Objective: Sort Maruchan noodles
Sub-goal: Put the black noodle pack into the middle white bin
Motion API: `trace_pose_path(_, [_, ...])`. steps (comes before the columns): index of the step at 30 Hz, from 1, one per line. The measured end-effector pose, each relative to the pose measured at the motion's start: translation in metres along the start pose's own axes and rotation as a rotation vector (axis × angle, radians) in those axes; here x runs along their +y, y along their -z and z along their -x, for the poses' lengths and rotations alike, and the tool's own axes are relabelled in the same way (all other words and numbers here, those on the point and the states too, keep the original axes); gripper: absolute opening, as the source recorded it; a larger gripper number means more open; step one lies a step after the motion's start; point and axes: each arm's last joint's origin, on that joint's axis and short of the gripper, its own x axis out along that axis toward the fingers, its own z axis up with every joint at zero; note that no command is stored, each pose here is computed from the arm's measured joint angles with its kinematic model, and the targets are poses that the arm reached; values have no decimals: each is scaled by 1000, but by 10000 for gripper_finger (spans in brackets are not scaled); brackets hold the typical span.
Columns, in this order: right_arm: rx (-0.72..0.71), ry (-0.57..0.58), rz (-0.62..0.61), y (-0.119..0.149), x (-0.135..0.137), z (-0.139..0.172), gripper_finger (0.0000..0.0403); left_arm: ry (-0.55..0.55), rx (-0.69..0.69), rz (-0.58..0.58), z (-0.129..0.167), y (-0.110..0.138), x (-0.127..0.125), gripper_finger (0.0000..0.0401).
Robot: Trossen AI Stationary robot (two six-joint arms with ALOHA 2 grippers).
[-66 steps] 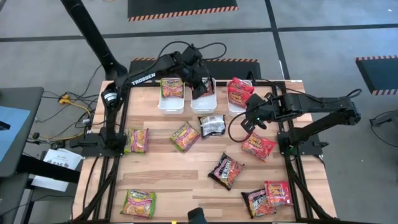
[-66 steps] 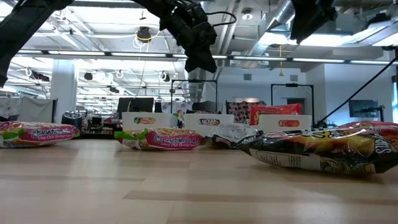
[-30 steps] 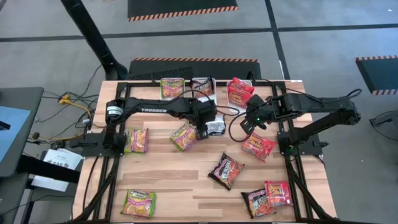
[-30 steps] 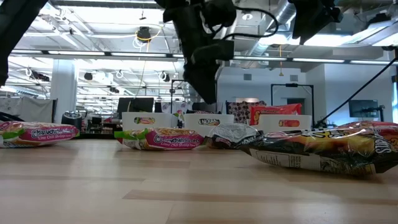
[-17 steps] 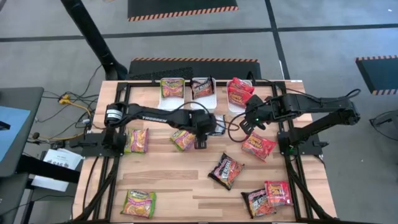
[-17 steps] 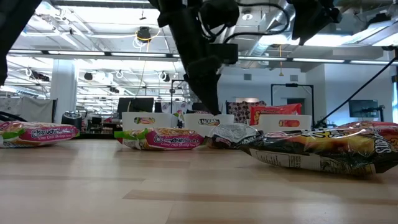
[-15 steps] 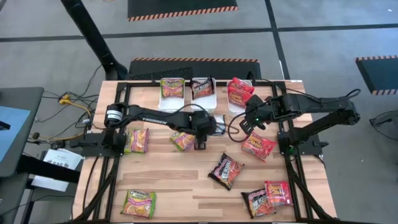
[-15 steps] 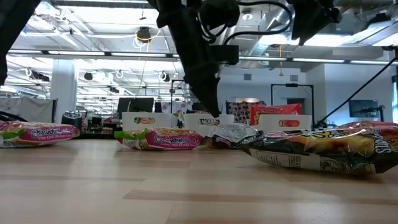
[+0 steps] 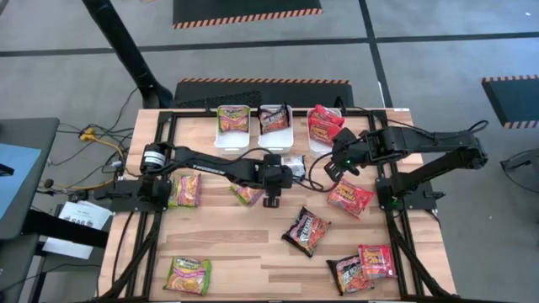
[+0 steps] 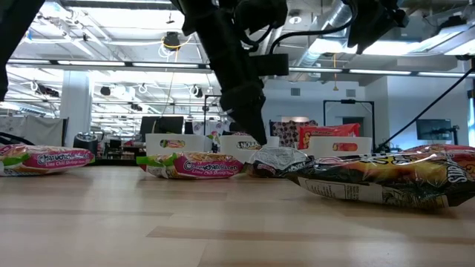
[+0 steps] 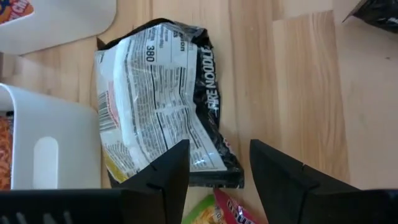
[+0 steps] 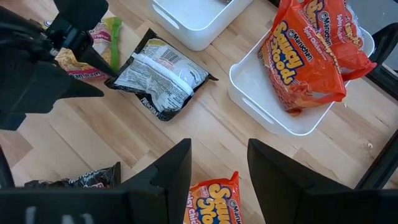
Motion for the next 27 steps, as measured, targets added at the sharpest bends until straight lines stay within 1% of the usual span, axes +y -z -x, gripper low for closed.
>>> trace_pose_path(4, [-2, -2, -9, 0, 0, 0, 180, -41, -16, -5, 0, -2, 2, 155])
trace_pose_path(8, [-2, -2, -12, 0, 0, 0, 180, -55, -54, 12, -1, -6, 6, 155])
trace_pose_path(10, [-2, -2, -19, 0, 0, 0, 180, -67, -60, 0, -2, -6, 9, 155])
trace_pose_path(14, [-2, -2, -34, 0, 0, 0, 180, -79, -50, 9, -5, -4, 18, 155])
trace_pose_path(19, [-2, -2, -35, 0, 0, 0, 180, -90, -38, 51, -9, 0, 33, 155])
trace_pose_path(21, [-2, -2, -36, 0, 0, 0, 180, -75, -36, 60, -11, 2, 37, 155])
trace_pose_path(23, [-2, -2, -37, 0, 0, 0, 180, -43, -44, 71, -21, 3, 40, 155])
trace_pose_path(25, [-2, -2, -37, 0, 0, 0, 180, -9, -10, 69, -29, 9, 40, 155])
trace_pose_path(27, [-3, -3, -37, 0, 0, 0, 180, 16, -16, 73, -35, 10, 39, 155])
